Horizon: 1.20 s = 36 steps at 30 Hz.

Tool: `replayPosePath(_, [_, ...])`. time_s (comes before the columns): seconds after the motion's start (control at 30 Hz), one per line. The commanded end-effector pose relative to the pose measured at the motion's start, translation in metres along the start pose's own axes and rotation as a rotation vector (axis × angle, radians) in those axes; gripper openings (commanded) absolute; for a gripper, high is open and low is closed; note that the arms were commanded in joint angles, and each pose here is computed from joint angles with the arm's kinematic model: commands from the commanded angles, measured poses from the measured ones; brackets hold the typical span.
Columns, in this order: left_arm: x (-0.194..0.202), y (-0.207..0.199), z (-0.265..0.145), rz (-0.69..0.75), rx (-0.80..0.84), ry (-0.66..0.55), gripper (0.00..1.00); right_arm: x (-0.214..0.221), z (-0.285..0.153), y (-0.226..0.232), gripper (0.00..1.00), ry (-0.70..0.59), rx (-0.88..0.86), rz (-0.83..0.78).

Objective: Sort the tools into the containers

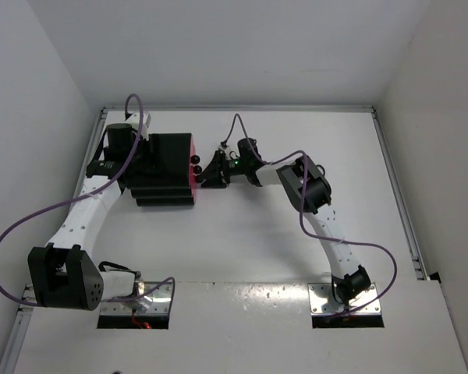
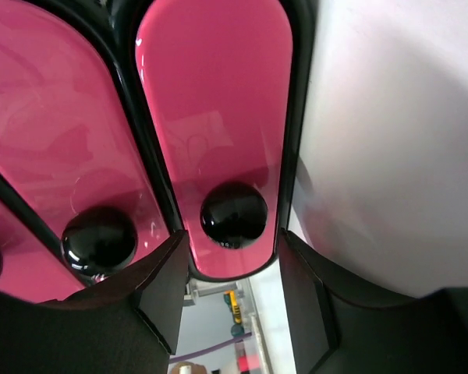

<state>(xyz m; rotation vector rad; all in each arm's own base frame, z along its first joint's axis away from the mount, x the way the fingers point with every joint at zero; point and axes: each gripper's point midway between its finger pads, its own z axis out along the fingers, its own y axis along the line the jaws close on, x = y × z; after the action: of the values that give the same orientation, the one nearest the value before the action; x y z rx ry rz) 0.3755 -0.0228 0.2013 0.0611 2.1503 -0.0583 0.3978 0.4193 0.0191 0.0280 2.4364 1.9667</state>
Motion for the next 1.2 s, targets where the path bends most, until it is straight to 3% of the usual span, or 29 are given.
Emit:
replayPosePath(0.0, [0.0, -0.003, 0.001, 0.002, 0.0, -0.009, 0.76, -0.008, 0.007, 0.011, 0.5, -0.021, -0.029, -0.033])
replayPosePath(0.37, [0.013, -0.001, 0.008, 0.01, -0.01, 0.027, 0.76, -0.02, 0.014, 0.004, 0.48, -0.041, -0.03, -0.044])
replayPosePath(0.47, [0.015, 0.0, 0.01, 0.01, -0.01, 0.037, 0.76, -0.02, 0.014, 0.005, 0.41, -0.044, -0.037, -0.054])
replayPosePath(0.6, [0.02, 0.0, 0.015, 0.01, -0.01, 0.055, 0.76, -0.013, 0.009, 0.011, 0.19, -0.033, -0.039, -0.053])
replayPosePath(0.73, [0.022, 0.001, 0.017, 0.01, -0.019, 0.064, 0.76, -0.011, -0.004, 0.013, 0.06, -0.035, -0.024, -0.063])
replayPosePath(1.17, [0.022, 0.001, 0.017, 0.0, -0.019, 0.064, 0.76, -0.018, -0.071, -0.001, 0.0, -0.073, 0.037, -0.065])
